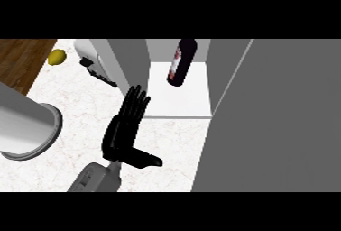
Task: Pick up the wine, place it into the cabinet and close the cabinet
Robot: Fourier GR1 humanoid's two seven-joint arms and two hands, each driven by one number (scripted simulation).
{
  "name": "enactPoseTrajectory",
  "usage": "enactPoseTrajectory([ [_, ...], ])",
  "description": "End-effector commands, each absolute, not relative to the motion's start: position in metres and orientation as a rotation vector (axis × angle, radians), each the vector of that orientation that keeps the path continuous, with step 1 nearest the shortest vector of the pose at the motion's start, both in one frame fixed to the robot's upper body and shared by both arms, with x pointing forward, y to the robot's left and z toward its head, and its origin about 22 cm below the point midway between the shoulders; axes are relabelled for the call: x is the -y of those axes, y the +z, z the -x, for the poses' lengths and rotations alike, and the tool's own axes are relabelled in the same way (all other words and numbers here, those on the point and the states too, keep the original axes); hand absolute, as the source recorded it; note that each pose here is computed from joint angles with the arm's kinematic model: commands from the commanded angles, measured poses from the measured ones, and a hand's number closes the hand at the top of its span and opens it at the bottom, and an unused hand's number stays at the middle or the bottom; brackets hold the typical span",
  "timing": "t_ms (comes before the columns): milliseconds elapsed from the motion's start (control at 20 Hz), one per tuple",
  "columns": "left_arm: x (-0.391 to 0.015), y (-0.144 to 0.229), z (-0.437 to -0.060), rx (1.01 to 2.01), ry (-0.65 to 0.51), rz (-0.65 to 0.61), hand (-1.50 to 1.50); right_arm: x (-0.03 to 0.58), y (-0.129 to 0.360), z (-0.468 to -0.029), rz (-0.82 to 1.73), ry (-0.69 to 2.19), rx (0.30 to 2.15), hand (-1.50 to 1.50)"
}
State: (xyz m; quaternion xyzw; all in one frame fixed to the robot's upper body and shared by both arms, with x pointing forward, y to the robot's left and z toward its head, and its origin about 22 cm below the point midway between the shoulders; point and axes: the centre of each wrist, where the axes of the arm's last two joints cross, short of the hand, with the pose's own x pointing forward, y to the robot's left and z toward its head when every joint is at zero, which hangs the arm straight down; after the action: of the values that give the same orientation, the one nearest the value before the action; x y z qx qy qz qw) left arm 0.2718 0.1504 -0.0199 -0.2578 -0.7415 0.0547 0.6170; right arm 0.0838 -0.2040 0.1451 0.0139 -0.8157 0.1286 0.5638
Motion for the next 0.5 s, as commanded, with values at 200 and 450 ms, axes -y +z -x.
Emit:
enactPoseTrajectory([
  [200, -0.199, -0.015, -0.236, 1.745, 0.137, 0.568, -1.5, 0.202, 0.182, -0.058, -0.282, 0.366, 1.874, -1.5],
  [450, -0.232, -0.017, -0.236, 1.798, 0.143, 0.505, -1.5, 0.2, 0.18, -0.052, -0.448, 0.571, 1.771, 1.5],
])
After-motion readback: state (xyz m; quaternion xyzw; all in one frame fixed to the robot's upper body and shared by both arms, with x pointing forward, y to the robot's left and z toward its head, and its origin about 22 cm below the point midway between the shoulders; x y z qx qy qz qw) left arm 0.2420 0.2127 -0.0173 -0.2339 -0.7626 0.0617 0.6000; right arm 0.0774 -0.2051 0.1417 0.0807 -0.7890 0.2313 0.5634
